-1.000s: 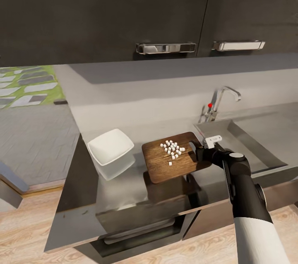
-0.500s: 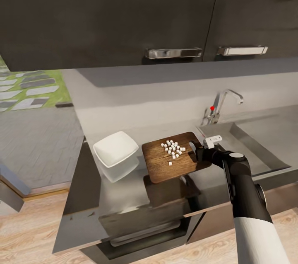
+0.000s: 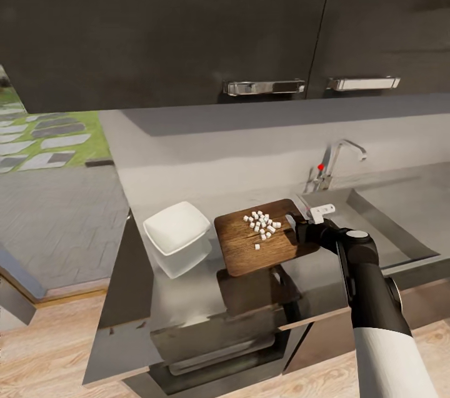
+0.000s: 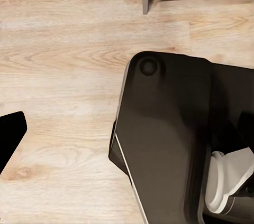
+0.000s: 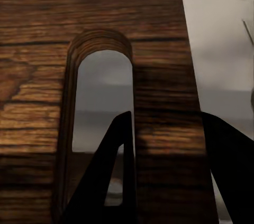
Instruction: In the kitchen, take the Vidalia onion out of the sink, dice it on the chopping board with the paring knife, put the diced onion into the bowl on the countertop, then place both the paring knife and the chopping board into the sink.
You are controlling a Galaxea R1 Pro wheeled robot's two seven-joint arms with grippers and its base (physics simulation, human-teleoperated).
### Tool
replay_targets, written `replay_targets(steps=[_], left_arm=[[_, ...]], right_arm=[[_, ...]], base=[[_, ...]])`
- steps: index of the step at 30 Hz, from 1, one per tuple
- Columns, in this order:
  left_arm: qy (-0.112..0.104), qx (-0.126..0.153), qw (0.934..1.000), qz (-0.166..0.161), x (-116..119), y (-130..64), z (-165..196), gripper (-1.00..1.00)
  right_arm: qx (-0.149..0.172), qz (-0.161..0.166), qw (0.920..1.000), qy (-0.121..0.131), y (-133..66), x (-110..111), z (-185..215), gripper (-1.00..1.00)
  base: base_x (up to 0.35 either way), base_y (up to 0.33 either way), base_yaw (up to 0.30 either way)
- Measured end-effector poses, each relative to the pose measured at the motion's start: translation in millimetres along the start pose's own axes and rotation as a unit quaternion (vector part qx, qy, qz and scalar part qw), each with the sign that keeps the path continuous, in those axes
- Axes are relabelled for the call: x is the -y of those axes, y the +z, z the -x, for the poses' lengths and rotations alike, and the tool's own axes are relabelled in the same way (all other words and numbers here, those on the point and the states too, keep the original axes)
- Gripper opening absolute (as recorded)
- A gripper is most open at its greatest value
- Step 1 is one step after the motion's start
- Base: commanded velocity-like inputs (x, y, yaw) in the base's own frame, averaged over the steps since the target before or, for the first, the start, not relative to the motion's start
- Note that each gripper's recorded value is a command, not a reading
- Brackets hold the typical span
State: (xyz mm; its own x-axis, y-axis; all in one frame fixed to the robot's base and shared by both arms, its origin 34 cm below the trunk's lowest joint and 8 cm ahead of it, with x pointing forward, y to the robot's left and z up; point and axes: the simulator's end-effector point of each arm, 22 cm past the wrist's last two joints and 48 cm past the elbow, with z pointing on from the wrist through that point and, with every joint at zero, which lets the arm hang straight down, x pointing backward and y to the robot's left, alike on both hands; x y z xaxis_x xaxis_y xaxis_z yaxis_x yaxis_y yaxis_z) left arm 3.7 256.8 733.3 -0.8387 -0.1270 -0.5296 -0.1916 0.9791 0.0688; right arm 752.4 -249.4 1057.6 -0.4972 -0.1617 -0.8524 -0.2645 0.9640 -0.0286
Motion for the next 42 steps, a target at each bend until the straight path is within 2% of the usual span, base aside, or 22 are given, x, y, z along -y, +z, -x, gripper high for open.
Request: replay_targets(steps=[16,37,42], left_arm=[[-0.002,0.012,0.9999,-0.002,1.2,5.7,4.4,1.00],[-0.004,0.027,0.9996,-0.004,3.5,12.1,9.6,1.00],[-0.005,0.027,0.9996,-0.004,3.6,12.2,9.7,1.00]], right_arm=[[0.012,-0.002,0.9999,-0.002,-9.8,-0.2,13.1,-1.00],[0.024,-0.005,0.9997,-0.005,-21.6,0.7,26.9,-1.00],[0.007,0.002,0.9999,-0.007,-19.2,-9.4,21.9,-1.00]], base=[[0.003,0.056,0.000],[0.110,0.084,0.000],[0.001,0.001,0.000]])
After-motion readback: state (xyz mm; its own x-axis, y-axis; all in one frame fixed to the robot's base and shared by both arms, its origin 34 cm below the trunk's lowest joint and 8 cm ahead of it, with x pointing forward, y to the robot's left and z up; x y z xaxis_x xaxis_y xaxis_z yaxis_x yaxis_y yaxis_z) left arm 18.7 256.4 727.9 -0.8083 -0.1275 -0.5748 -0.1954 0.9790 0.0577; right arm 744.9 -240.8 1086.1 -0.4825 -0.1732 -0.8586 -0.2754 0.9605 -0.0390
